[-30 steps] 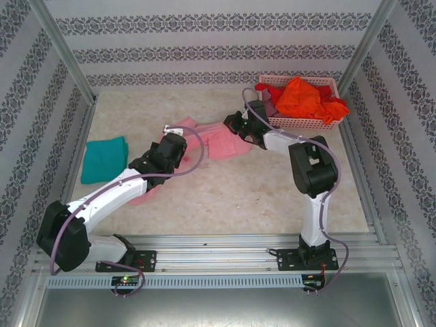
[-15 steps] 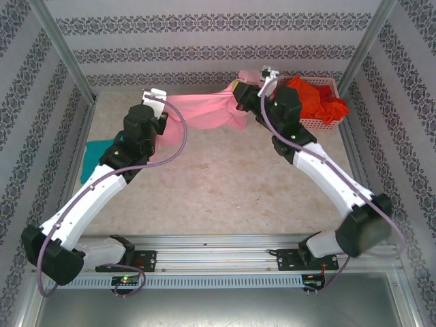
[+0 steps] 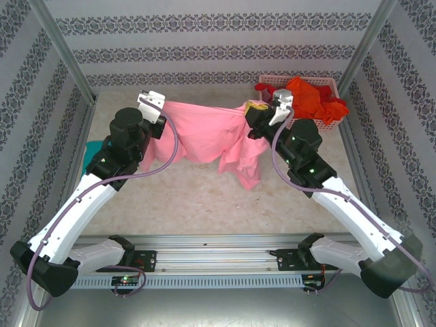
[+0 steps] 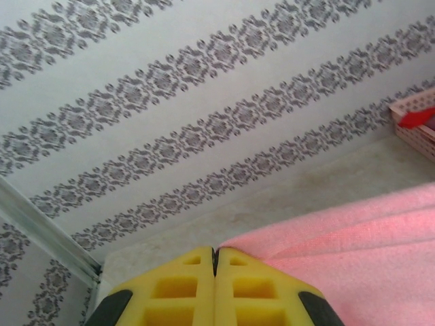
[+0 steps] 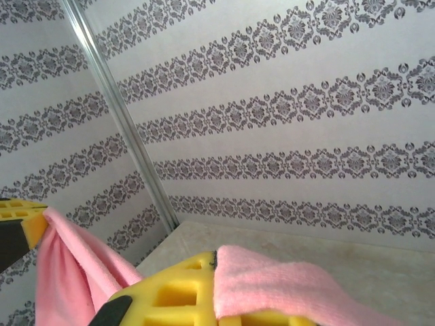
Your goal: Fold and stack the t-shirts
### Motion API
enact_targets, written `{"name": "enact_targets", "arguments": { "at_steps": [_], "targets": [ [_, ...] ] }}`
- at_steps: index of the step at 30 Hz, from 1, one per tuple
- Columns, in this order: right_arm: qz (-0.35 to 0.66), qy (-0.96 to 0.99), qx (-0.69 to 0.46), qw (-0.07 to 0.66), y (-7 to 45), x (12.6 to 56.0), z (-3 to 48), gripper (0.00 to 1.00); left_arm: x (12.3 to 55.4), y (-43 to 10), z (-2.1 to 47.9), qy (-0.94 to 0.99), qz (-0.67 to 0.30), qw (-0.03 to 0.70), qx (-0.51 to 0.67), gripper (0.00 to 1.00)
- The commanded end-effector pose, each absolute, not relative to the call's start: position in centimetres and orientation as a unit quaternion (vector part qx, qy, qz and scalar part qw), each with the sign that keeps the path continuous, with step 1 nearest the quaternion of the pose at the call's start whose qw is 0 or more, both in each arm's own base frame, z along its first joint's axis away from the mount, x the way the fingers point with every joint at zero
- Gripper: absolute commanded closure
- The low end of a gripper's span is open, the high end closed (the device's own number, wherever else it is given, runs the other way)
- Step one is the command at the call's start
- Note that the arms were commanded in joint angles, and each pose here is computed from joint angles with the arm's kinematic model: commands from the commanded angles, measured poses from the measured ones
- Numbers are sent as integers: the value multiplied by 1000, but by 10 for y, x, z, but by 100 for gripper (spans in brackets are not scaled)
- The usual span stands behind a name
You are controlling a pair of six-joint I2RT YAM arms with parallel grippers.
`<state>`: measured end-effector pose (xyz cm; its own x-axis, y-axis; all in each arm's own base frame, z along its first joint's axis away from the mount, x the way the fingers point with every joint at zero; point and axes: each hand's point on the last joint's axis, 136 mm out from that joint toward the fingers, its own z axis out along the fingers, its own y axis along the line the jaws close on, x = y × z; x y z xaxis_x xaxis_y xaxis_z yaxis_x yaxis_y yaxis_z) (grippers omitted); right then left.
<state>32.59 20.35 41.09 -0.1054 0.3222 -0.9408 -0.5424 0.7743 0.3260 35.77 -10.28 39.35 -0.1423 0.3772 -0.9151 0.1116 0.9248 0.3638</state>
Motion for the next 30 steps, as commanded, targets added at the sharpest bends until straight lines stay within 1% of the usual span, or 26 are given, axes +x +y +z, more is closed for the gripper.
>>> {"name": "enact_targets", "arguments": {
  "at_steps": [1,4,8,13,17,21,25,26,27,28,29,30],
  "targets": [
    [292,664,-40,687,176,321,415,100,349,-74,393,767,137,615,125,100],
    [287,674,-49,679,176,312,403,100,343,-74,373,782,126,597,124,100],
    [265,691,-49,670,166,301,385,100,325,-78,352,798,84,582,129,100],
    [252,697,-47,670,157,293,380,100,315,-79,339,814,72,559,140,100],
    [231,706,-52,668,158,304,377,100,332,-83,328,818,91,546,154,100],
    [212,734,-42,644,158,330,356,100,362,-83,304,830,118,522,158,100],
    [225,764,-19,605,158,359,323,100,387,-106,282,836,69,517,170,100],
    [231,769,-14,596,159,364,316,100,390,-118,279,832,38,524,176,88],
    [234,772,-10,591,160,367,311,100,391,-130,276,827,10,533,178,73],
    [235,774,-8,588,161,369,307,100,391,-144,272,821,-20,541,182,56],
    [233,777,-6,584,161,372,303,100,389,-161,265,816,-44,543,194,45],
    [231,779,-1,582,159,374,301,100,386,-178,257,811,-56,541,215,38]
  ]
}}
